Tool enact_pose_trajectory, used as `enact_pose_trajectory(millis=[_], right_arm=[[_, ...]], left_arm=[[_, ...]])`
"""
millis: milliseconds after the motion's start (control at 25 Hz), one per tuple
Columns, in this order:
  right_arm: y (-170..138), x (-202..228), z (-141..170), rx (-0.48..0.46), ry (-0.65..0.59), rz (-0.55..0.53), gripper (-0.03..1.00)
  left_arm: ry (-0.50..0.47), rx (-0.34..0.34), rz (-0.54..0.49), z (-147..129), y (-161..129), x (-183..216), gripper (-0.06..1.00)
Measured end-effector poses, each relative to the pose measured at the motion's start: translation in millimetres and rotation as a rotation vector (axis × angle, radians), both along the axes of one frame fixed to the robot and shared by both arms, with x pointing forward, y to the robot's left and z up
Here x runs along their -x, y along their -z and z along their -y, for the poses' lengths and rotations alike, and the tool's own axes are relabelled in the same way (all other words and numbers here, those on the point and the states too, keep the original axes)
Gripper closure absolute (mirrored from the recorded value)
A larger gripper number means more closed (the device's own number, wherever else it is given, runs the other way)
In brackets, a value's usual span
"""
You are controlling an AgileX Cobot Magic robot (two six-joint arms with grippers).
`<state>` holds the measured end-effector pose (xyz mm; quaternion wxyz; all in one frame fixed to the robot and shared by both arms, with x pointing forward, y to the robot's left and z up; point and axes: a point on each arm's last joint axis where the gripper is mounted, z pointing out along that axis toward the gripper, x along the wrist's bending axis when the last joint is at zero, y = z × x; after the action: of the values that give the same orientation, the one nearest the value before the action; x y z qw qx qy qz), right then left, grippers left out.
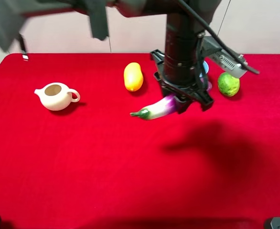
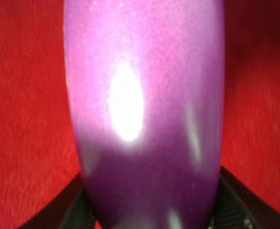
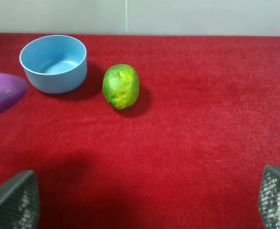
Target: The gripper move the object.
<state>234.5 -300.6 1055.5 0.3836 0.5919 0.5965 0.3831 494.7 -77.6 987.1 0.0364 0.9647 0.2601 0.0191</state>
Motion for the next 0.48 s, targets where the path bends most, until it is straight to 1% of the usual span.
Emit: enact_pose_trajectory(millis=[120,280,480], right_arm=[[0,0,0,0.000,0.000,0.000,0.28],[0,0,0,0.000,0.000,0.000,0.28],[0,0,0,0.000,0.000,0.000,0.28]], left_arm=[[0.030,-0.031,-0.009,-13,-3,8,0.45],[0.045,-0.068,-0.012,-32,-9,18,0.45],[0.024,-0.082,-0.025,-60,-20,26,0.45]])
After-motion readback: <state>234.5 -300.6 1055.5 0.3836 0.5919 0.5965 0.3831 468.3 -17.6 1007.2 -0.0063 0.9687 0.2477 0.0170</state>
